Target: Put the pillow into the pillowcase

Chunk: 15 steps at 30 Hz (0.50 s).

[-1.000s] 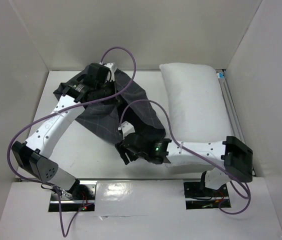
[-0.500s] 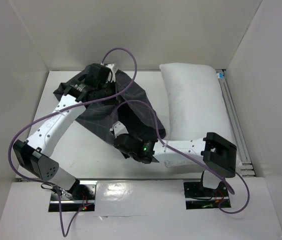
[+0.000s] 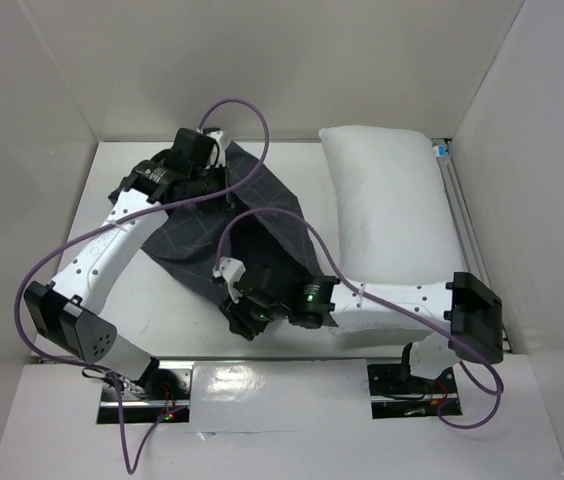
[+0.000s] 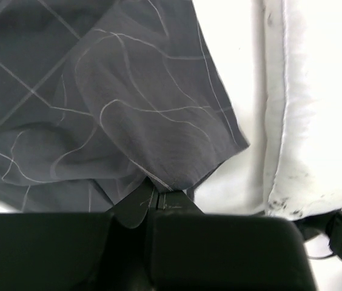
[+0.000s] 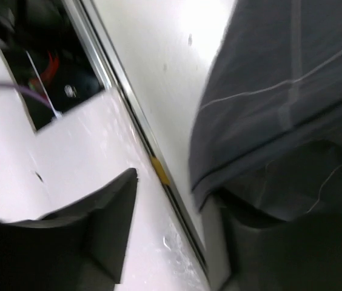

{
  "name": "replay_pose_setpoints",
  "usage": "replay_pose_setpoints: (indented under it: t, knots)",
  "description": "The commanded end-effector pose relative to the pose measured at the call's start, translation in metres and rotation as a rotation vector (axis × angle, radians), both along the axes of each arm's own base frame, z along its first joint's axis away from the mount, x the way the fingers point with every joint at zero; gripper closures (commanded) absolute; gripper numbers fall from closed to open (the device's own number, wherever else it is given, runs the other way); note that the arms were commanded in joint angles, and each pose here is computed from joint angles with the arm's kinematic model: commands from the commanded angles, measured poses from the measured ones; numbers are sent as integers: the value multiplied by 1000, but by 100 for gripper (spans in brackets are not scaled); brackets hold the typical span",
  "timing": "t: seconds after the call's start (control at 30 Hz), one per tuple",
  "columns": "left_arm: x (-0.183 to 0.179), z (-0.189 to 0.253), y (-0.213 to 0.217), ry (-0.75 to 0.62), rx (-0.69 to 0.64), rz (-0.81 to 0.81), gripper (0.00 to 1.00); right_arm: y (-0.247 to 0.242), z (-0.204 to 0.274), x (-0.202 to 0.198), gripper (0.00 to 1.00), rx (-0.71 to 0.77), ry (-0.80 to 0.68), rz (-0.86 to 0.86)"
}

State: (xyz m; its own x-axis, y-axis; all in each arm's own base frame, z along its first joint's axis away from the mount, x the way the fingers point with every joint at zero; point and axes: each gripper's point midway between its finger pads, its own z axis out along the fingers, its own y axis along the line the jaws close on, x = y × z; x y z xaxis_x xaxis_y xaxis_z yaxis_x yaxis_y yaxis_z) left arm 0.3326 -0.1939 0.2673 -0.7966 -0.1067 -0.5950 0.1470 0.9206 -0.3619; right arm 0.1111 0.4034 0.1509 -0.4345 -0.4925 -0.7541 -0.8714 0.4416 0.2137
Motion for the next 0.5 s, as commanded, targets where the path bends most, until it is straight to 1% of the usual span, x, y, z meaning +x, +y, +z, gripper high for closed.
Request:
replay_pose_setpoints:
  t: [0.0,0.03,0.07,0.13,0.17,0.2,0.27,0.3,0.37,0.4,0.43,0.47]
  knots:
    - [-9,9,2,-26,-33,-3,100,-5,-22,-18,43,-61,62,28]
    - [-12,7,2,-18,-37,-9,100,-10,-25,-8,39,-83,32,-27]
    - [-12,7,2,-18,-37,-9,100,-13,-14,0,34,-66,14,-56]
    - [-13,10,5,-34,-32,2,100,-23,-4,9,34,-60,7,-86]
    - [-11,10,7,-37,-25,9,100,-28,4,22,34,-41,-4,-126]
    - [-11,10,7,-37,-25,9,100,-37,15,26,34,-14,-2,-151]
    - [-14,10,8,-39,-26,9,100,-55,22,40,36,2,-13,-225]
    - [-14,10,8,-39,-26,9,100,-71,37,58,36,56,-11,-340]
    - [-15,7,8,-30,-22,9,100,-94,36,77,36,81,0,-459]
    - [-15,7,8,-30,-22,9,100,-102,39,86,32,119,23,-529]
    - [-15,7,9,-37,-25,9,100,-118,40,104,32,138,28,-609]
    - [-15,7,9,-37,-25,9,100,-128,37,112,31,128,41,-652]
